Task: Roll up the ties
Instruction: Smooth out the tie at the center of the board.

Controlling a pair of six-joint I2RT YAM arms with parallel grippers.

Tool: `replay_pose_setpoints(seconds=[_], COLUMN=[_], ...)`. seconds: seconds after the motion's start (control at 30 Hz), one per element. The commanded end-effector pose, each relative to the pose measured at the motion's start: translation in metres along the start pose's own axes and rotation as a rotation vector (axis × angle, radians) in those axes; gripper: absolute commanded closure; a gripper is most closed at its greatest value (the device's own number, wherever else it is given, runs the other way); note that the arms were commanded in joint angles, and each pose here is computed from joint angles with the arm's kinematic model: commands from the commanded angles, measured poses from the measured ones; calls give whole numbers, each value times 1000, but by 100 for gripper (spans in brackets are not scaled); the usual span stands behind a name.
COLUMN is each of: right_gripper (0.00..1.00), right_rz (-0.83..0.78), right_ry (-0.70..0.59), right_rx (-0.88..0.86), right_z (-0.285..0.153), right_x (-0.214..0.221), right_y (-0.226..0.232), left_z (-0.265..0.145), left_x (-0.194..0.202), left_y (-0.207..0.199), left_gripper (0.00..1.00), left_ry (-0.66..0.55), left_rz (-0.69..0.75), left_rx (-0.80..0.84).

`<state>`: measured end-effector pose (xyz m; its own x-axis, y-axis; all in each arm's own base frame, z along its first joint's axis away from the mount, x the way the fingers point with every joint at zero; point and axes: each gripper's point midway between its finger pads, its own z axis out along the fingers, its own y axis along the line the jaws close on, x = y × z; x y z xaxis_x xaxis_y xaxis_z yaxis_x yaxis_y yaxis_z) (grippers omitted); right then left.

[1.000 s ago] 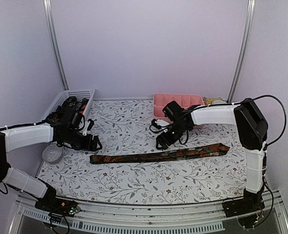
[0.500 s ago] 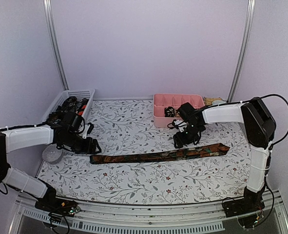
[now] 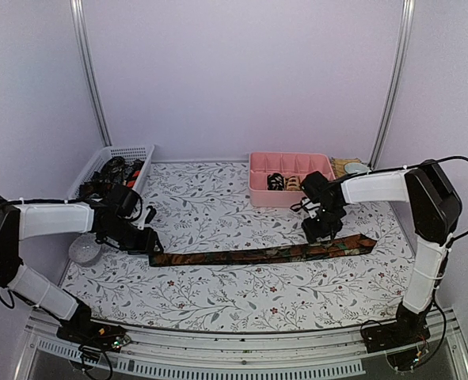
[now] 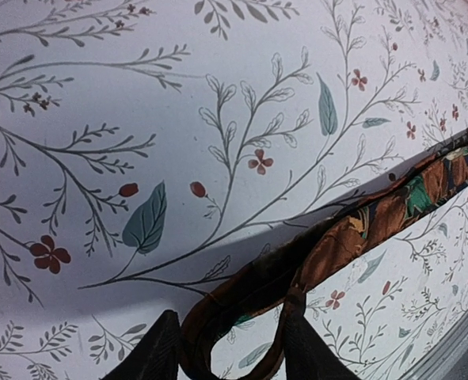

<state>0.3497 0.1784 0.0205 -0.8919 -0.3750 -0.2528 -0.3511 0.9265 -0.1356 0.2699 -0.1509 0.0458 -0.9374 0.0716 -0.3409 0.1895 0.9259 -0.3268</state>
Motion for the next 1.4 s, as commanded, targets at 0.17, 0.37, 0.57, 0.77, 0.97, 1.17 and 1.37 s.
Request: replay_pose_setpoints(seconds=[0.17,0.37,0.57,0.77,0.97,1.17,1.37], right_gripper=[40,40,40,40,41,43,43], right_rz=[94,115,122,130,160,141,97], right_ry=[39,47,60,51,-76,-244,-364], right_rx=[211,228,244,237,54,-163,-470], right_z=[-9,-5,-2,-4,-34,-92,-143], right_x=[26,29,32,29,-7,-52,-77], right_y=[-71,-81,-85,-84,-59,-17,48], left_z=[18,24,16,14,-11,-57,-57], left_x=[-18,-11,-10,-5,-36,-71,-52], left_y=[-10,-8,8,23,7,-32,-57], left_gripper=[57,63,56,42,27,7,72], left_ry=[5,32,23,36,-108,-298,-275], left_rz=[46,52,36,23,8,9,-21], left_rx=[12,-5,-102,-191,-146,19,209])
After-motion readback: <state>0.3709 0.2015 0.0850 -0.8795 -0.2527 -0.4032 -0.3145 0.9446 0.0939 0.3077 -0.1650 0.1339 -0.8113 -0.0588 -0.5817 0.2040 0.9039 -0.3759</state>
